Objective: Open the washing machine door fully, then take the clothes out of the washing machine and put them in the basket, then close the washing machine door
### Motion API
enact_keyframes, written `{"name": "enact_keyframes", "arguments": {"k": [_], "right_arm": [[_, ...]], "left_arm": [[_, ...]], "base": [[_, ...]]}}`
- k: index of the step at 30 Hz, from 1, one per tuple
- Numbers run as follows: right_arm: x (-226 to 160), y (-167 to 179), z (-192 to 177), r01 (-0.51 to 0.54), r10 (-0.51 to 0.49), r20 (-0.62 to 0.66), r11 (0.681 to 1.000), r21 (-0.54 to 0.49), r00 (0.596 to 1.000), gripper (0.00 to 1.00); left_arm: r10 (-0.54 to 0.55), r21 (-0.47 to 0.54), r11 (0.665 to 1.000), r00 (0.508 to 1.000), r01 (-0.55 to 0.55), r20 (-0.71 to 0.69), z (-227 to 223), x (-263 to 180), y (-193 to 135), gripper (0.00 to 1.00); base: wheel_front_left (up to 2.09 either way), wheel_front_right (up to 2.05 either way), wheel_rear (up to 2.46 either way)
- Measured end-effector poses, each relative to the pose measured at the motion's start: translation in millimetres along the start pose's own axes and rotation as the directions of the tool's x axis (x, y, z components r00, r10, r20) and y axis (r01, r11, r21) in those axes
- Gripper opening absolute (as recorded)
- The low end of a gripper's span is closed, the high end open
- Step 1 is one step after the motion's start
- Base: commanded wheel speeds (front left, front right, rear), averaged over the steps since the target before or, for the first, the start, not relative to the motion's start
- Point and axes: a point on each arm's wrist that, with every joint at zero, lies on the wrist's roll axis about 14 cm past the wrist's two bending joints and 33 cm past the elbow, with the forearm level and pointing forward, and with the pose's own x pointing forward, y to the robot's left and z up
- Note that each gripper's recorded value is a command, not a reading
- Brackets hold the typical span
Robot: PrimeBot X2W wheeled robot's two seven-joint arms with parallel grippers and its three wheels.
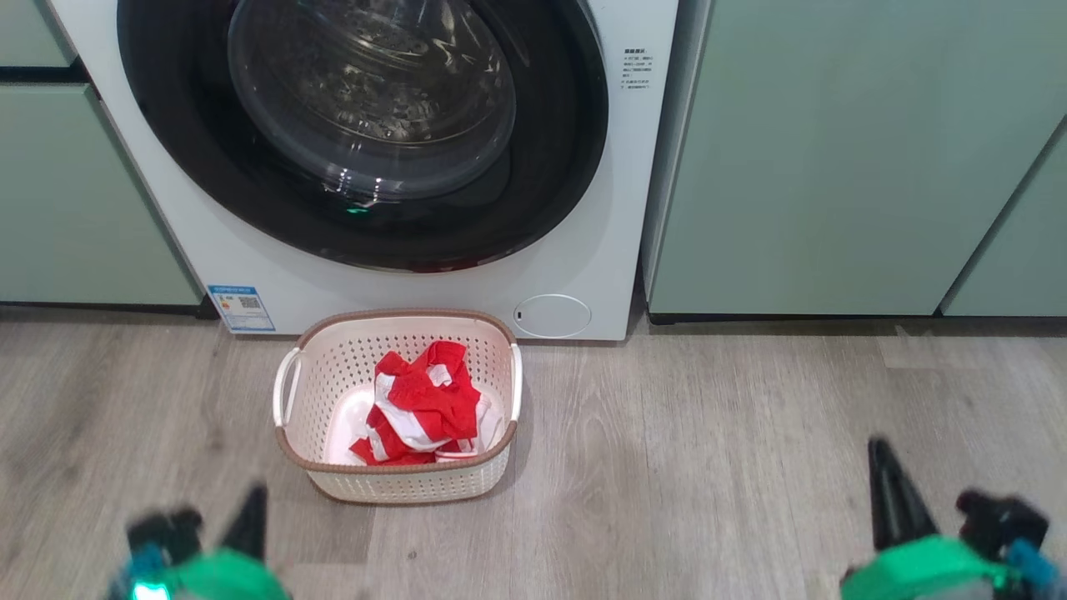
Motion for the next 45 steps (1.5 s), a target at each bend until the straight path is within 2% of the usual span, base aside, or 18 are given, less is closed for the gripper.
{"name": "enact_keyframes", "arguments": {"k": [3,5,24,45], "right_arm": [[-14,-5,-28,0.026,-0.025,-0.083,1.0,0.015,0.996,0.0],[-19,-8,-34,0.041,-0.037,-0.104,0.999,0.034,0.994,0.0],[-16,-19,-31,0.118,-0.095,-0.113,0.968,0.219,0.989,0.0],[-13,-30,-27,0.18,-0.14,-0.123,0.89,0.42,0.982,0.0]], "left_arm": [[0.022,-0.025,0.999,0.994,-0.025,-0.107,-41,-20,2,0.0],[0.031,-0.044,0.998,0.99,-0.038,-0.138,-52,-27,3,0.0],[0.035,-0.232,0.971,0.994,-0.057,-0.101,-34,-13,-6,0.0],[0.038,-0.435,0.898,0.996,-0.071,-0.086,-24,-5,-13,0.0]], "base": [[0.0,0.0,0.0],[0.0,0.0,0.0],[0.0,0.0,0.0],[0.0,0.0,0.0]]}}
